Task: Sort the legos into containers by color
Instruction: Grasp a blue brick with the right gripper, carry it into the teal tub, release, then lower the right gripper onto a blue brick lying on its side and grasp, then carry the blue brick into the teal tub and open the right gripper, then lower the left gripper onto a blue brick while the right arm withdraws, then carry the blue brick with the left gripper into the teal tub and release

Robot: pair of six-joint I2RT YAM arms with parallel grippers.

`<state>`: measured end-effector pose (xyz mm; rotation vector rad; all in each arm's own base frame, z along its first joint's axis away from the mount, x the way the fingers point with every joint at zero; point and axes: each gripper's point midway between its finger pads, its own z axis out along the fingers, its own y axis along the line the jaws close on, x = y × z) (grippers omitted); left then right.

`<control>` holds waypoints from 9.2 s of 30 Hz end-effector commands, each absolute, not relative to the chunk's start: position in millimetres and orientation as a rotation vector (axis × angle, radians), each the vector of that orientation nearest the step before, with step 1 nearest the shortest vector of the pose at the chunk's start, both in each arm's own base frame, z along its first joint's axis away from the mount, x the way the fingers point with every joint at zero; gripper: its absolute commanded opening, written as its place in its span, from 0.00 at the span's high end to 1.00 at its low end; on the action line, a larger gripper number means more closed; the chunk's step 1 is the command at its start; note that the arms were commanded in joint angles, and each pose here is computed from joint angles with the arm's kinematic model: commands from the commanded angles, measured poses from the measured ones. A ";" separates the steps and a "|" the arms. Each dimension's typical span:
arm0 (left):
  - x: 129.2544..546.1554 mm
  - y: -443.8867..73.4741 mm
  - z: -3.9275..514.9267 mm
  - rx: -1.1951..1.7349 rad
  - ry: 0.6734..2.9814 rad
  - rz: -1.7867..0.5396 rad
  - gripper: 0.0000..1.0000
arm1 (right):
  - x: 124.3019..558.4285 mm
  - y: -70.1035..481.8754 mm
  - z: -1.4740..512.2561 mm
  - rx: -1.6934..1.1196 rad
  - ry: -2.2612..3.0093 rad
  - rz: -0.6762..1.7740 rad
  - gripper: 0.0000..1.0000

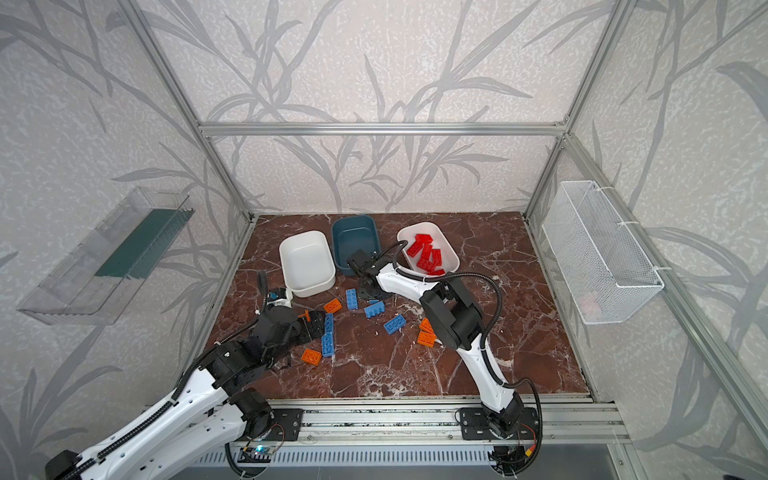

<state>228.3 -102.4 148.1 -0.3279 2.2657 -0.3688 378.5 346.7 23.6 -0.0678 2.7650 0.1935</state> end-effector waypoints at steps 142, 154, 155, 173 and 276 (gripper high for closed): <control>231.7 -97.9 121.4 -0.374 2.340 -0.405 0.03 | 379.2 347.3 128.7 -0.391 2.585 0.135 0.51; 272.6 -103.4 116.7 -0.399 2.387 -0.234 0.03 | 519.2 376.1 141.7 -0.393 2.365 0.214 0.51; 275.7 -104.3 116.9 -0.400 2.389 -0.230 0.03 | 528.3 376.3 137.7 -0.387 2.361 0.211 0.51; 298.7 -129.4 101.5 -0.356 2.519 -0.237 0.03 | 562.0 396.0 194.0 -0.450 2.159 0.492 0.11; 581.3 -186.4 123.3 -0.321 2.490 0.013 0.30 | 243.8 133.0 204.6 -0.212 2.406 0.487 0.01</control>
